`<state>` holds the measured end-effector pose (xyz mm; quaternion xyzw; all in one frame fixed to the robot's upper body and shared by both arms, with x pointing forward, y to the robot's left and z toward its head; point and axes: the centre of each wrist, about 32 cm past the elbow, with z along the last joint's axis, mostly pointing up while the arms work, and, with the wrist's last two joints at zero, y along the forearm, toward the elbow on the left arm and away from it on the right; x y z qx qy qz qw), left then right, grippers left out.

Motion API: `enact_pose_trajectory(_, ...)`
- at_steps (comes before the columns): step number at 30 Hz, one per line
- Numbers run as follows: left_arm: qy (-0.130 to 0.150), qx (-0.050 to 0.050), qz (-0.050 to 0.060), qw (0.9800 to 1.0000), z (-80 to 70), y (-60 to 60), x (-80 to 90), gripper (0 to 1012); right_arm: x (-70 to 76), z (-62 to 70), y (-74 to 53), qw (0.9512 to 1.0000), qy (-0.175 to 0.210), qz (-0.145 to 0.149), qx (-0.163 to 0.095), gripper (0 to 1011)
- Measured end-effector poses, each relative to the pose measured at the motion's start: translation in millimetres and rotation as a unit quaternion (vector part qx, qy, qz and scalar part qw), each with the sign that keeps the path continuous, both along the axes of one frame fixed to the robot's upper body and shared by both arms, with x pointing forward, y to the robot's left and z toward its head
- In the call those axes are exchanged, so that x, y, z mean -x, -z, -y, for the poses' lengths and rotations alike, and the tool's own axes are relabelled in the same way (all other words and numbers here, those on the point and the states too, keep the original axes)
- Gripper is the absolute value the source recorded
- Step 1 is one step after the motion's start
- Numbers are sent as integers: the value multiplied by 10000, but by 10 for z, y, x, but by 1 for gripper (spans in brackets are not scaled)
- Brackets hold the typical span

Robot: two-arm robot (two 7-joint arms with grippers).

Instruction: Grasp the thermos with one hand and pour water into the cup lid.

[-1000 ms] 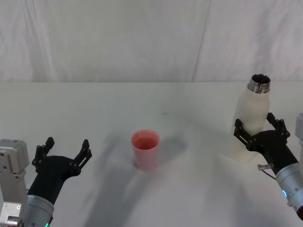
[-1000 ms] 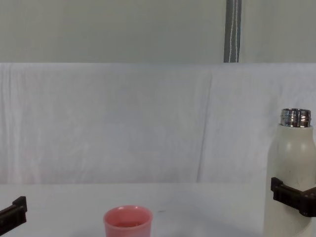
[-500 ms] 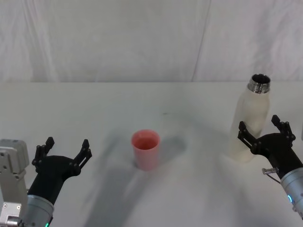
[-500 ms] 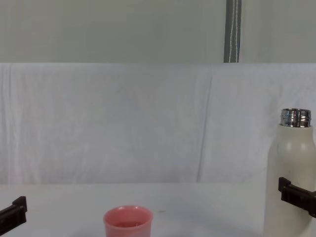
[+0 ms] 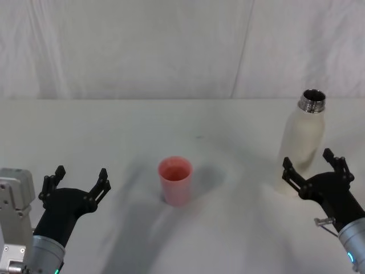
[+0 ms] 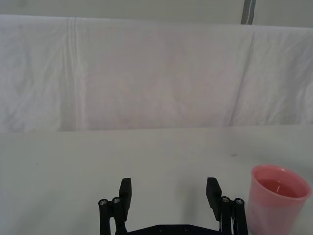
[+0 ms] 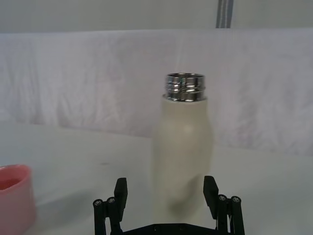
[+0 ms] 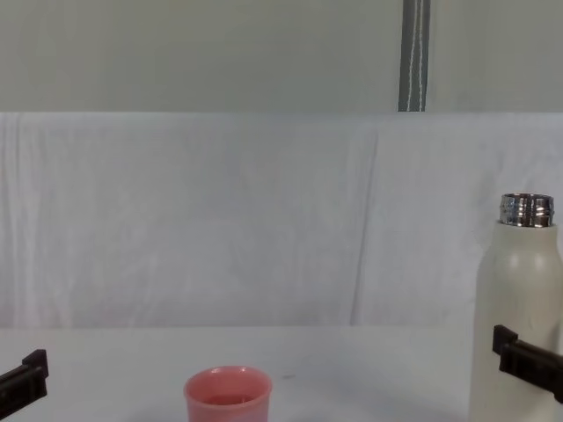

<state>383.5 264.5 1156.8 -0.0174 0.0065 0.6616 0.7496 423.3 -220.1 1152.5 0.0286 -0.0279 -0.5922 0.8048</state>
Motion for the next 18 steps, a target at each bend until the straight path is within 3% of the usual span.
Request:
enact_pose_trajectory(9,0,0,0,10000,0,0,0,1001,172,-86,87,9996,-259,-81,-52,1001)
enact_pose_trajectory(18,0,0,0,10000,0,0,0,1001,237,-152,164,9993,-357,-80,-65,1001)
